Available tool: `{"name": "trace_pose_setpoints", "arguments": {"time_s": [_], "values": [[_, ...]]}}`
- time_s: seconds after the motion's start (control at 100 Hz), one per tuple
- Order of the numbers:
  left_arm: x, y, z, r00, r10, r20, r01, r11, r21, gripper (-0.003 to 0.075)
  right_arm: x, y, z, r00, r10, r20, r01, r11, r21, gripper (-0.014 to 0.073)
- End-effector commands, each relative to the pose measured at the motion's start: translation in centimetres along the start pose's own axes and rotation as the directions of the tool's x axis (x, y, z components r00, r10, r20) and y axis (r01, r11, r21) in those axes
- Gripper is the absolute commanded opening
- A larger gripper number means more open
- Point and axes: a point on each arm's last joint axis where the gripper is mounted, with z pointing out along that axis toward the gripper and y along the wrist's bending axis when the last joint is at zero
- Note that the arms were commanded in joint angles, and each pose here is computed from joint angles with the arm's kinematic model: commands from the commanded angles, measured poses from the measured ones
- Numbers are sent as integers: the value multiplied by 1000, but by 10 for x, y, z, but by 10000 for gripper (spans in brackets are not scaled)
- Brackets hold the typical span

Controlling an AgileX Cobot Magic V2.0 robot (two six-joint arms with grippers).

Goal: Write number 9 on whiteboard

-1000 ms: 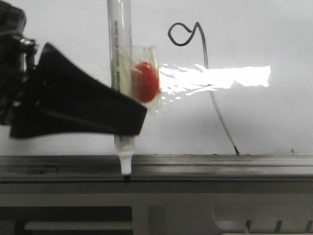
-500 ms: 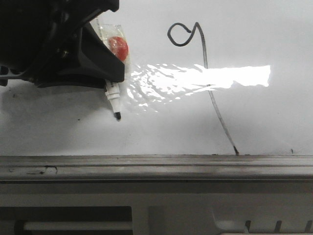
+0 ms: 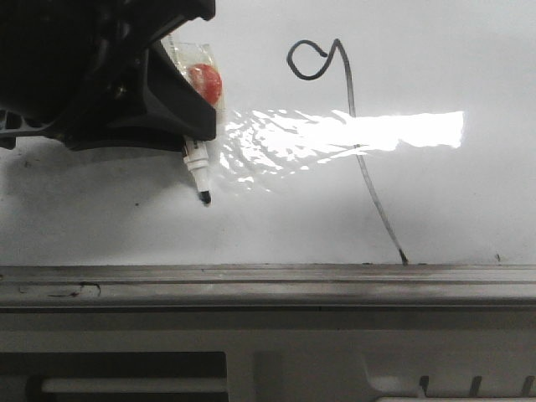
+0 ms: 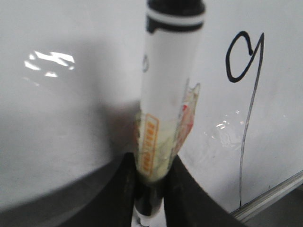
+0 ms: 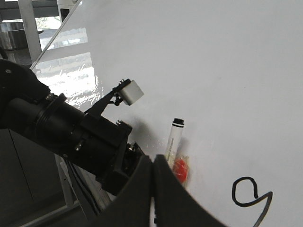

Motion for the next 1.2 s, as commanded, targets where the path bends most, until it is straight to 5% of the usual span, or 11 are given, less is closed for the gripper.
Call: {"name": "trace_pose_setpoints", "arguments": {"time_s": [0.0, 0.18, 0.4, 0.58, 0.77, 1.02, 1.11, 1.19], "values": [[-15, 18, 2, 994, -23, 106, 41, 985, -168, -19, -18, -4, -3, 994, -6, 107, 3, 1000, 28, -64], [-14, 23, 5, 988, -116, 104, 134, 973, -186, 55, -18, -4, -3, 994, -6, 107, 3, 1000, 28, -64], [-12, 24, 7, 984, -149, 98, 165, 968, -191, 414, -18, -4, -3, 994, -6, 107, 3, 1000, 28, -64], [-13, 25, 7, 983, -147, 106, 166, 965, -204, 433, -18, -4, -3, 994, -6, 107, 3, 1000, 28, -64], [-15, 14, -7, 987, -126, 98, 135, 986, -101, 549, -16, -5, -8, 997, -32, 72, 30, 999, 35, -64], [0, 26, -57, 977, -123, 175, 135, 989, -62, 526, -11, -25, -59, 993, -117, 8, 112, 965, 239, -64], [4, 26, -81, 968, -123, 217, 126, 992, 3, 426, -7, -25, -82, 986, -163, 43, 140, 934, 328, -64], [6, 26, -101, 958, -101, 270, 90, 995, 52, 236, 4, -21, -98, 983, -173, 65, 138, 920, 368, -64]]}}
